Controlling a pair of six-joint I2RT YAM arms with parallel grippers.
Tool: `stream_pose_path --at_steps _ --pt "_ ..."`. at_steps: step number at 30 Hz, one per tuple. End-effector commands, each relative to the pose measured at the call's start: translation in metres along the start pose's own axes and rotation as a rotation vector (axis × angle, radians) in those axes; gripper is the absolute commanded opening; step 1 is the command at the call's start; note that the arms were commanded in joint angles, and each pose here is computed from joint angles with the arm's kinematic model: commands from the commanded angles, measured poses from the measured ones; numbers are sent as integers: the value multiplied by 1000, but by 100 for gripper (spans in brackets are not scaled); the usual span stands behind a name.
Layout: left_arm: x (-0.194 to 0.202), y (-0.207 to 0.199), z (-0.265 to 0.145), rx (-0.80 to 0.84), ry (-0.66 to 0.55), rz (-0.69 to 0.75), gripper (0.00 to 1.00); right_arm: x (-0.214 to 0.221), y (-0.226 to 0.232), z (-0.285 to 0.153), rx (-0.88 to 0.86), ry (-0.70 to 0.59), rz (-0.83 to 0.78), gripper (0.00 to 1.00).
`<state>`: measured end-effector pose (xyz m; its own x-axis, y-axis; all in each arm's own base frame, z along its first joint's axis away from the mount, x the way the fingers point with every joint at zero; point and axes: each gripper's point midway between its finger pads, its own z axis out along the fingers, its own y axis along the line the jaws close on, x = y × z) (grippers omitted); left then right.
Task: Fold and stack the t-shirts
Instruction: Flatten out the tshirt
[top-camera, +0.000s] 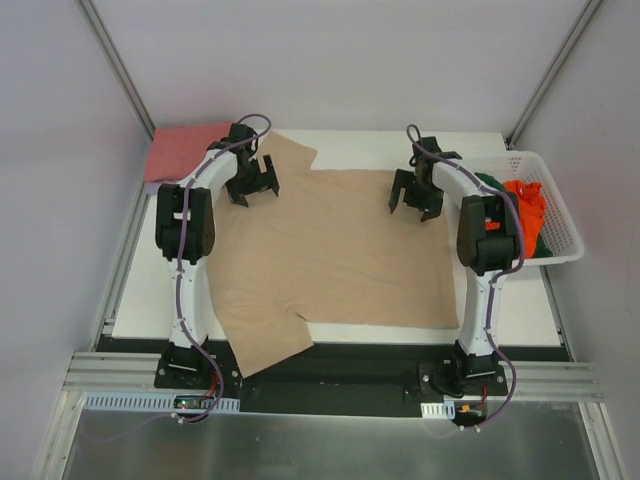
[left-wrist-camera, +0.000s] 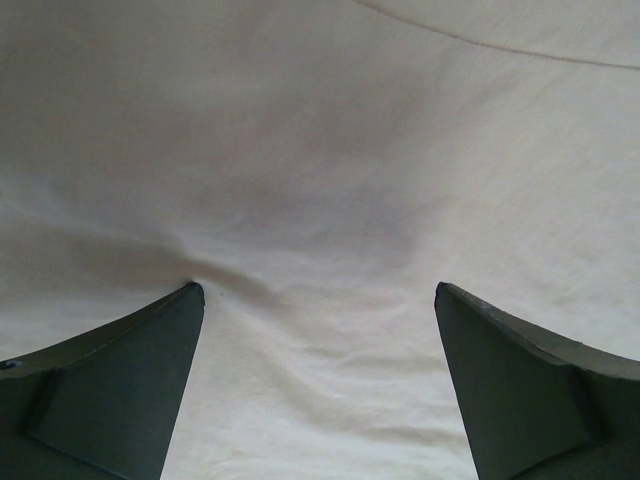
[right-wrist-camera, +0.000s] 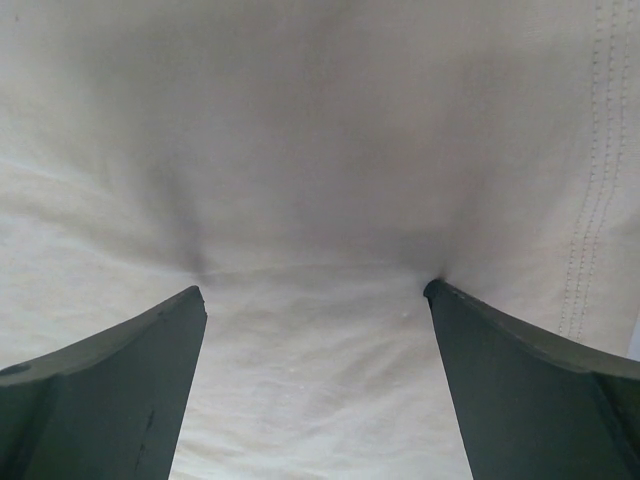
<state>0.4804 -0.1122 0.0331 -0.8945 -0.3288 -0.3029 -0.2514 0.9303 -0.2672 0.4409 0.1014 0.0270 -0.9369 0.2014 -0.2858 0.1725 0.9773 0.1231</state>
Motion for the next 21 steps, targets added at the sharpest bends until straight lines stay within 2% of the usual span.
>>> stream_pose_path --at_steps 1,7,12,16,21 --pt "-14 -13 18 58 55 71 99 -8 -7 5 7 59 -28 96" --pt "-45 -32 33 125 17 98 99 -43 -17 16 3 51 6 96" --pt "-71 -46 20 180 -49 107 99 -80 -13 4 -12 -28 -17 96" --pt "-75 -68 -17 270 -71 123 99 -85 -7 -28 -40 -74 -61 96" --pt "-70 -99 -94 324 -158 184 99 -75 9 -91 -49 -179 -145 96"
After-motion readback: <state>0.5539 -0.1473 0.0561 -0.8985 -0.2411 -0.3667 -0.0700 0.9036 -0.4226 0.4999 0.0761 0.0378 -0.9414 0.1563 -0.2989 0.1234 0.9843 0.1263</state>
